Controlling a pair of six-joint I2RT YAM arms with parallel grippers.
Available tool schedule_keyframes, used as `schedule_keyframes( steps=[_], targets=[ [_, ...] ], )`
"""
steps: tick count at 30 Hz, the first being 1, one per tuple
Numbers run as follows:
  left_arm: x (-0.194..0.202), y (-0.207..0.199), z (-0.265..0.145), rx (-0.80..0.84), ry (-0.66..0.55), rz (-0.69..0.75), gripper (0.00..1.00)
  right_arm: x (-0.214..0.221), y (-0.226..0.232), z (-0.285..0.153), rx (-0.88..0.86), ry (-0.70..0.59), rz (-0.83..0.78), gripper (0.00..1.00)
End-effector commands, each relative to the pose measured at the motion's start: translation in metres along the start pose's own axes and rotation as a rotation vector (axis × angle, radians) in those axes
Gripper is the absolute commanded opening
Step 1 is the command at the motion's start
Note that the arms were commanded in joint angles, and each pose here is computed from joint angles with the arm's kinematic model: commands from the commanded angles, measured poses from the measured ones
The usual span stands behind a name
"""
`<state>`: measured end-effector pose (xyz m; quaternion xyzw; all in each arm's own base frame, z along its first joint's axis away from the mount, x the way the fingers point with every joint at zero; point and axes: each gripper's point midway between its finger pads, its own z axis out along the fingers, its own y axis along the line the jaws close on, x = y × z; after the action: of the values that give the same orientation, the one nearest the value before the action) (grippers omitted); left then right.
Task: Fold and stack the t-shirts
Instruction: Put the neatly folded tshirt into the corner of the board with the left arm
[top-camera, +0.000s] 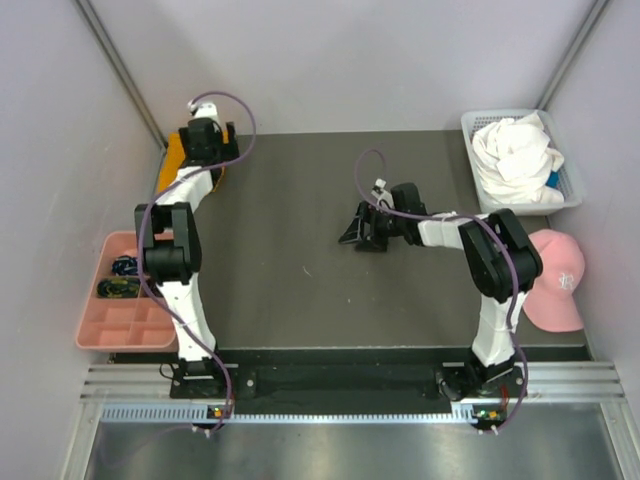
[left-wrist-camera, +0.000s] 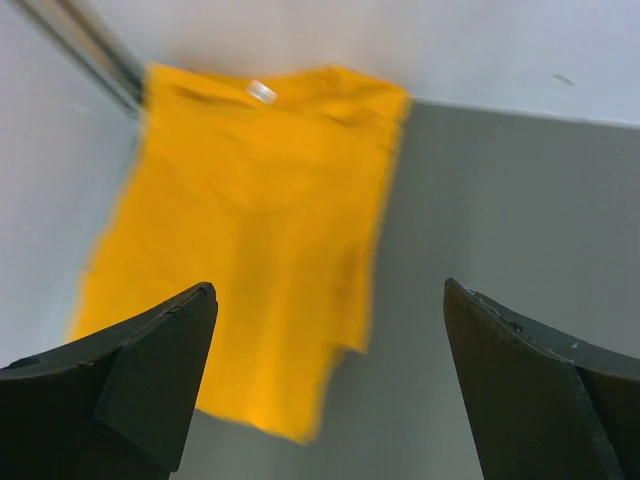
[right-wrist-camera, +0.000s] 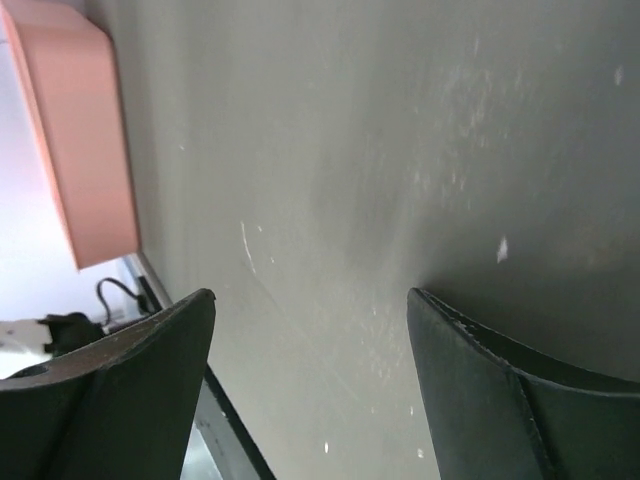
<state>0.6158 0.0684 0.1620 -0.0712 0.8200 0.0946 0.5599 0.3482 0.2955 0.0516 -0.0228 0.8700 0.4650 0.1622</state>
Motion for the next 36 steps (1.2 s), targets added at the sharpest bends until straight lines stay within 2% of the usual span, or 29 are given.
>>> schedule_keyframes(
  steps=[1,6,9,11,12,15,16,19,23,29,36],
  targets=[
    [-0.055,-0.053,-0.062,0.076,-0.147,-0.169,0.99,0.007,0.008,-0.020,0.086,-0.030,-0.089,0.78],
    [-0.033,-0.126,-0.110,0.237,-0.087,-0.252,0.99,0.003,0.027,-0.054,0.129,-0.127,-0.173,0.80],
    [-0.011,-0.159,-0.135,0.318,0.016,-0.261,0.99,0.002,0.035,-0.079,0.185,-0.197,-0.226,0.82],
    [0.006,-0.167,-0.148,0.331,0.073,-0.255,0.99,0.004,0.035,-0.091,0.230,-0.223,-0.251,0.83],
    [0.006,-0.172,-0.158,0.319,0.063,-0.242,0.99,0.004,0.040,-0.101,0.237,-0.249,-0.269,0.84],
    [0.033,-0.174,-0.178,0.298,0.107,-0.176,0.99,0.009,0.034,-0.119,0.319,-0.285,-0.287,0.87],
    [0.040,-0.173,-0.184,0.292,0.120,-0.163,0.99,0.008,0.041,-0.132,0.327,-0.323,-0.310,0.99],
    [0.065,-0.171,-0.212,0.287,0.171,-0.138,0.99,0.015,0.035,-0.161,0.401,-0.394,-0.317,0.99],
    [0.086,-0.169,-0.248,0.304,0.158,-0.149,0.99,0.031,0.024,-0.197,0.478,-0.490,-0.309,0.99],
    [0.114,-0.142,-0.285,0.293,0.145,-0.180,0.99,0.053,0.007,-0.242,0.559,-0.638,-0.275,0.99],
    [0.134,-0.109,-0.308,0.256,0.126,-0.182,0.99,0.074,-0.004,-0.253,0.558,-0.664,-0.227,0.99]
  ],
)
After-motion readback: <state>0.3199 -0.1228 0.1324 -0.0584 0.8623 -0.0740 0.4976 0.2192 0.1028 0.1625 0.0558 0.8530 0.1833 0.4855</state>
